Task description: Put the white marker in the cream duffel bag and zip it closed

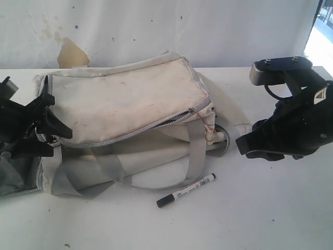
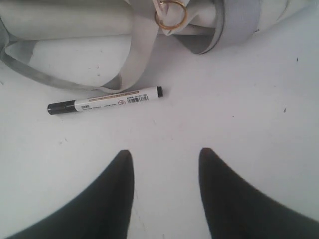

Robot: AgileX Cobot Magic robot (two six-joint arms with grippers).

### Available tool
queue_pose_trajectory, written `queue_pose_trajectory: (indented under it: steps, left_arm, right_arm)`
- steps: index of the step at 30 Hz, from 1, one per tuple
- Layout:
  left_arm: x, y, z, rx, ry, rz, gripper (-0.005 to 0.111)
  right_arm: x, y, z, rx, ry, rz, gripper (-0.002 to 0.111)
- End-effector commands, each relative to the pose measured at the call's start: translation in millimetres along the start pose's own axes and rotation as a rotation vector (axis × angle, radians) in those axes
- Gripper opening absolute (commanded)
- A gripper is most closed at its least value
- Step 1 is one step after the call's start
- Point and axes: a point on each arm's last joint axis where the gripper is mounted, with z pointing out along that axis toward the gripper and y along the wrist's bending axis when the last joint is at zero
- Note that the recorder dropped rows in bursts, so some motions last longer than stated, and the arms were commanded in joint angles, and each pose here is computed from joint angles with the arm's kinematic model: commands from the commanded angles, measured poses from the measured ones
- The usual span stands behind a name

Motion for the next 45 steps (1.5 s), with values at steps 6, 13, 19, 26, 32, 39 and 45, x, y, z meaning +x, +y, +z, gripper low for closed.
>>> queue_pose_trajectory:
  steps: [6,13,19,26,32,39,45]
  left_arm:
    - [-9.7,-0.8,5.4,0.008,-0.117,-0.061,0.058]
    - [-10.1,6.6,22.3,0.040,-0.059,-0.106,0.039]
    - [-14.8,10.7,26.3,0.030,-0.096,-0.063,0.025]
    - [-10.9,5.6,30.0,0.118,-0.030,-0.095,0.012]
    - [-12.5,-15.8,20.9,0.250,0.043,0.019,0.000]
    - [-25.9,-45.0,5.1,0.411,0.057,0.017,0.000]
    - [-40.5,-67.3,-8.7,0.603,-0.024,-0.044,0.000]
  right_arm:
    - [-0.6,-1.4,-1.2,0.004,-0.022,0.015,0.039]
    - [-0.6,-1.3,-1.2,0.002,-0.023,0.017,0.039]
    - [-0.8,-1.3,-1.2,0.003,-0.025,0.017,0.039]
    - [-1.1,-1.2,-1.2,0.001,-0.027,0.018,0.039]
    - [-1.1,-1.2,-1.2,0.001,-0.027,0.018,0.039]
    - [-0.4,-1.1,-1.2,0.000,-0.021,0.018,0.039]
    - [0.8,-0.8,-1.2,-0.002,-0.006,0.009,0.039]
